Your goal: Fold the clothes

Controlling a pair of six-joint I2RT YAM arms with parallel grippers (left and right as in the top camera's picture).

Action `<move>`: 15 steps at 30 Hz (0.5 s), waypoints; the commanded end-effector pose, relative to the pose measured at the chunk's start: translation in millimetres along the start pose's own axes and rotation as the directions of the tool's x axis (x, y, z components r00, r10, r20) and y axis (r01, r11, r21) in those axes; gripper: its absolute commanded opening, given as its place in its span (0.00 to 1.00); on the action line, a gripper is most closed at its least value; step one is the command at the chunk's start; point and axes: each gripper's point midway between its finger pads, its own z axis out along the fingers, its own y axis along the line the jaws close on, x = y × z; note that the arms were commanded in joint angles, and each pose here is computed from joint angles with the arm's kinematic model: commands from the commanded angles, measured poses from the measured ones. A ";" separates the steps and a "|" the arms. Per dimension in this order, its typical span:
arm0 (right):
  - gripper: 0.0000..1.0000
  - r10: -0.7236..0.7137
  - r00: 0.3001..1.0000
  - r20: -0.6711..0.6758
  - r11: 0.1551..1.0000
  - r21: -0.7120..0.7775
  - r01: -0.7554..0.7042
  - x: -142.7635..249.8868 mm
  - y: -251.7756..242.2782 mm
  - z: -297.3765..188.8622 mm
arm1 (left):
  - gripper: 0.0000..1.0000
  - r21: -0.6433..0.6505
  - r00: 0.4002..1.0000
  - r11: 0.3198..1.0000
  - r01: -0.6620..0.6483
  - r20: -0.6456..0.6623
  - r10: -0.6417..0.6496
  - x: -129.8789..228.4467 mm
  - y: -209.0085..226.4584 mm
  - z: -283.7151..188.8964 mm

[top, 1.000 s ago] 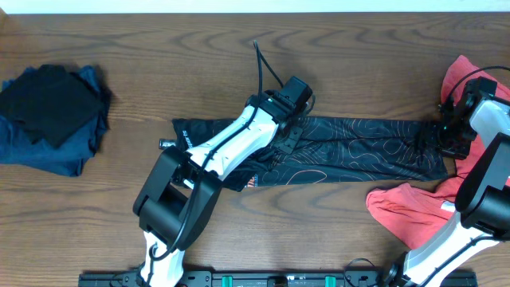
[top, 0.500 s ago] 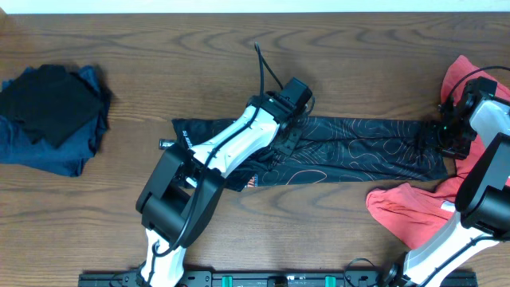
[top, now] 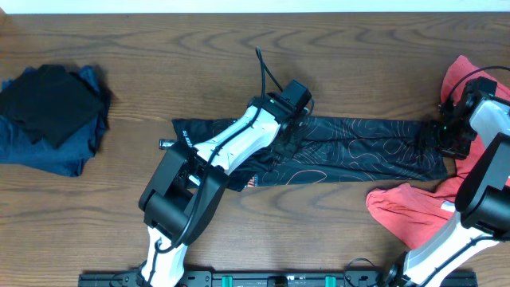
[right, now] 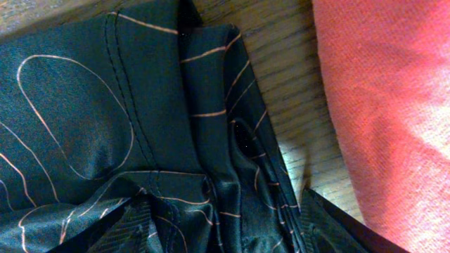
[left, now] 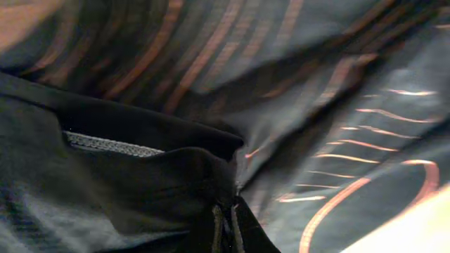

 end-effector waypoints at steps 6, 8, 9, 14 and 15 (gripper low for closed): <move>0.68 -0.006 0.993 -0.121 0.999 0.039 0.011 29.3 -6.0 38.2 | 0.06 0.145 0.997 0.987 -0.072 0.006 0.072 6.1 -49.7 -10.0; 0.68 -0.006 0.993 -0.121 0.999 0.039 0.011 29.3 -6.0 38.2 | 0.11 0.139 0.997 0.987 -0.078 0.005 0.078 7.0 -51.6 -9.4; 0.68 -0.006 0.993 -0.121 0.999 0.039 0.011 29.3 -6.0 38.2 | 0.28 0.133 0.997 0.988 -0.078 0.004 0.078 7.3 -50.6 -9.3; 0.68 -0.006 0.993 -0.121 0.999 0.038 0.010 29.3 -5.9 38.2 | 0.76 0.083 0.998 0.995 -0.060 0.008 0.060 4.8 -35.5 -10.7; 0.68 -0.006 0.993 -0.122 0.999 0.038 0.011 29.4 -5.9 38.2 | 0.80 0.070 0.999 0.996 -0.053 0.012 0.053 4.0 -30.6 -13.7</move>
